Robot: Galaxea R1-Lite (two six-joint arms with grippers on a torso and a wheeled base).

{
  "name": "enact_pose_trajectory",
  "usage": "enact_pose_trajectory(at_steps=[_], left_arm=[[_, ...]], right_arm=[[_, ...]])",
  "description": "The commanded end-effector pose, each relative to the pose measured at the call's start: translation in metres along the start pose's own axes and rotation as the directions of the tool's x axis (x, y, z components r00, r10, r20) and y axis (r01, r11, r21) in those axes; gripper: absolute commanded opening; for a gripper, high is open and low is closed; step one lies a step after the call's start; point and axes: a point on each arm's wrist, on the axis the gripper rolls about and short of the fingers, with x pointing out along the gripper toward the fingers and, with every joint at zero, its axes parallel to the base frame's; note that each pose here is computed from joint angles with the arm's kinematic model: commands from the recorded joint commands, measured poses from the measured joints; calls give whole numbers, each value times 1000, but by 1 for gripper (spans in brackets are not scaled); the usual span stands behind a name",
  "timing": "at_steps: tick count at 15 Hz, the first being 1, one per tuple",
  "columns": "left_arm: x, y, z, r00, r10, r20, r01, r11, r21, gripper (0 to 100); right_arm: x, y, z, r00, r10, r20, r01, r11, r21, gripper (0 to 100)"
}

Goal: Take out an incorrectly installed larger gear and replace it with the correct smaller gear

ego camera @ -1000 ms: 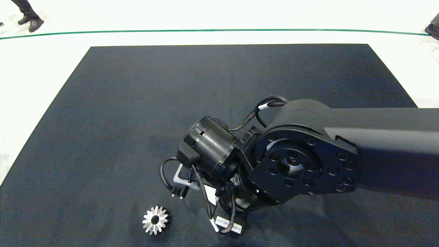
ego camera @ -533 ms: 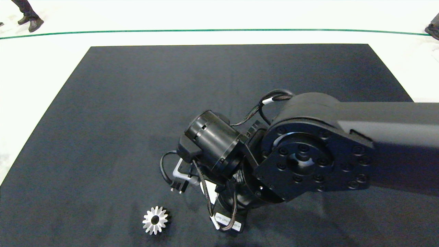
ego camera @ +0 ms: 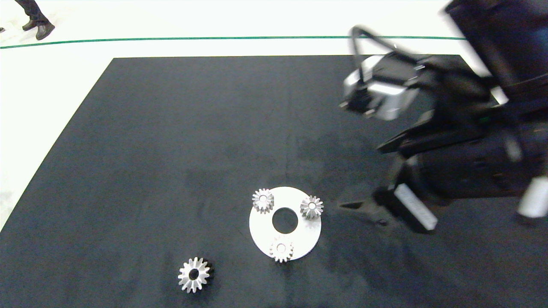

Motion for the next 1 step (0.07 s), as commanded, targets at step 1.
enact_pose_trajectory(at_steps=[1], left_arm=[[-31,11,3,984,-5,177,17,998,-68,100]], right_arm=[[-117,-52,-127,951,-301,71,269,917,294,100]])
